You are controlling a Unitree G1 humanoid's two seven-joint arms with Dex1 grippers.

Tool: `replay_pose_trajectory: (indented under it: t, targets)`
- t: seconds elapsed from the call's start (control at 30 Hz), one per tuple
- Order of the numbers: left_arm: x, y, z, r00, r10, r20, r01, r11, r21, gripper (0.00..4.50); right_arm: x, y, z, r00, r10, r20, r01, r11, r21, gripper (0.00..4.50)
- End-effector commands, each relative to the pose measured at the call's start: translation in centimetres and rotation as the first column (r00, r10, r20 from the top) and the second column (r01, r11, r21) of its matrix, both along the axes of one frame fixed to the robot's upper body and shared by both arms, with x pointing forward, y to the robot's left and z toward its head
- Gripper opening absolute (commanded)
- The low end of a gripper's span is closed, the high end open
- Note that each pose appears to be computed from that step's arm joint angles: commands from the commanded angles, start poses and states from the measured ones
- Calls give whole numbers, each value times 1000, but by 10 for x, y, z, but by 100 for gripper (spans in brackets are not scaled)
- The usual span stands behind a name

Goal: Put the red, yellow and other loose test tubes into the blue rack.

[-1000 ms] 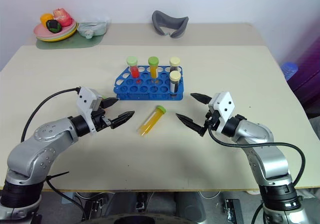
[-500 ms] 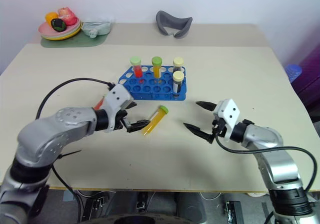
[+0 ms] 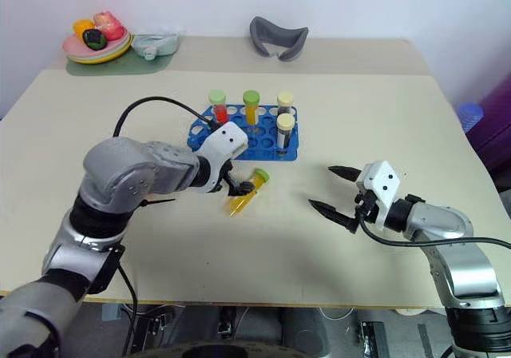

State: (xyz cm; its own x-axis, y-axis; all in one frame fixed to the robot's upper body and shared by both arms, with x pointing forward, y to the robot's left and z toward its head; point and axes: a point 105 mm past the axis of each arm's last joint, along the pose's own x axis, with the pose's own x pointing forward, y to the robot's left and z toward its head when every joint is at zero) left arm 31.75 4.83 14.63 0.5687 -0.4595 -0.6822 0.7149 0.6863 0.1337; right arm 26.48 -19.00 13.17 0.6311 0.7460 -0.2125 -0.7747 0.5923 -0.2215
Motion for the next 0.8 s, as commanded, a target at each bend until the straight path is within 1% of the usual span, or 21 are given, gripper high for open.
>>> replay_pose_trajectory:
  t: [0.03,0.17,0.3,0.4,0.47,0.53,0.6,0.63,0.8]
  targets:
    - [11,-8,10,997,42,63,-46,998,53,450,-3,4,13,999,5,34,-5,1000,3,446]
    - [15,-28,16,996,51,68,-53,998,31,450,-4,9,14,1000,12,23,-12,1000,11,446]
    - [9,-40,18,999,16,40,-16,1000,-8,450,-5,12,16,1000,21,14,-22,1000,15,446]
    - [5,-42,12,1000,12,8,-12,1000,-6,450,-6,11,15,1000,29,0,-29,1000,12,446]
    - [6,-41,5,999,44,-17,-44,999,0,450,-6,9,14,999,31,-8,-31,999,9,446]
    - [4,-45,1,997,67,-49,-68,997,-24,450,-7,8,12,999,33,-14,-33,999,8,446]
    - [-1,-51,-1,997,38,-62,-39,999,-20,450,-8,7,11,999,37,-20,-37,999,6,446]
    - [-2,-53,-1,996,40,-78,-43,998,-37,450,-8,7,10,999,37,-21,-37,999,5,446]
    - [-2,-58,0,994,62,-89,-66,997,-43,450,-10,7,9,999,42,-26,-42,999,5,446]
